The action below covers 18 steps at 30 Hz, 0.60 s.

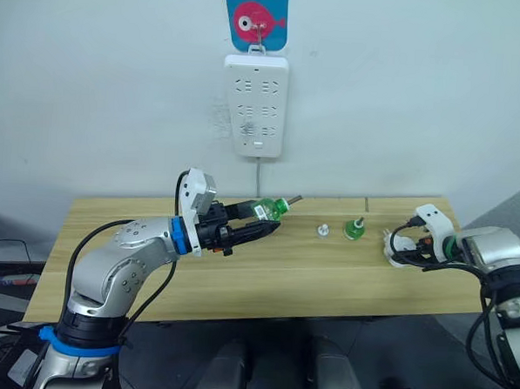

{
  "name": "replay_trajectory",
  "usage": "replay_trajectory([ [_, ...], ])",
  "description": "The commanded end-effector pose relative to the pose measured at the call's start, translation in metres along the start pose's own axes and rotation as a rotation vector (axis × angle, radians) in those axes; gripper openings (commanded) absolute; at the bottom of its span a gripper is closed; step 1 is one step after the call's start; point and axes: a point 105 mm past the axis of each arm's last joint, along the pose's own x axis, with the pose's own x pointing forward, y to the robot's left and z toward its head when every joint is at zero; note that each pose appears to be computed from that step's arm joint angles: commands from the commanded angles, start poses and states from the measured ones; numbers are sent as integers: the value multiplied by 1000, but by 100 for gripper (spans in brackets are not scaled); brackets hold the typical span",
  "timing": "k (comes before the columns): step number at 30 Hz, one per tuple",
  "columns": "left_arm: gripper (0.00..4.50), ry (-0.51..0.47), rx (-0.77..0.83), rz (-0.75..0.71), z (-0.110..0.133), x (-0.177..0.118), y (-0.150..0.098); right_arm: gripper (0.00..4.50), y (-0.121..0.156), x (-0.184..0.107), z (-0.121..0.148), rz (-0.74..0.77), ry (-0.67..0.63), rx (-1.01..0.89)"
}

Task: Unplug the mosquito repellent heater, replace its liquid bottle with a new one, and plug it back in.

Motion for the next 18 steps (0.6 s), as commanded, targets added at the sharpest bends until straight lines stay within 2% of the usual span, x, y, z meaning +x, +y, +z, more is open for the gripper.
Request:
replay_trajectory([
  [1, 228, -5, 11, -114, 5, 0, -19, 295, 48, -41, 29, 301, -93, 5],
  [5, 228, 9, -12, -215, 2, 4, -30, 295, 105, -90, 61, 699, -201, 166],
  [7, 228, 3, -9, -231, 1, 11, -29, 295, 120, -102, 76, 816, -250, 199],
  [11, 228, -19, 1, -246, 3, 23, -27, 295, 135, -108, 96, 902, -309, 183],
  [18, 228, -59, 22, -244, 11, 37, -21, 295, 158, -111, 99, 946, -319, 153],
])
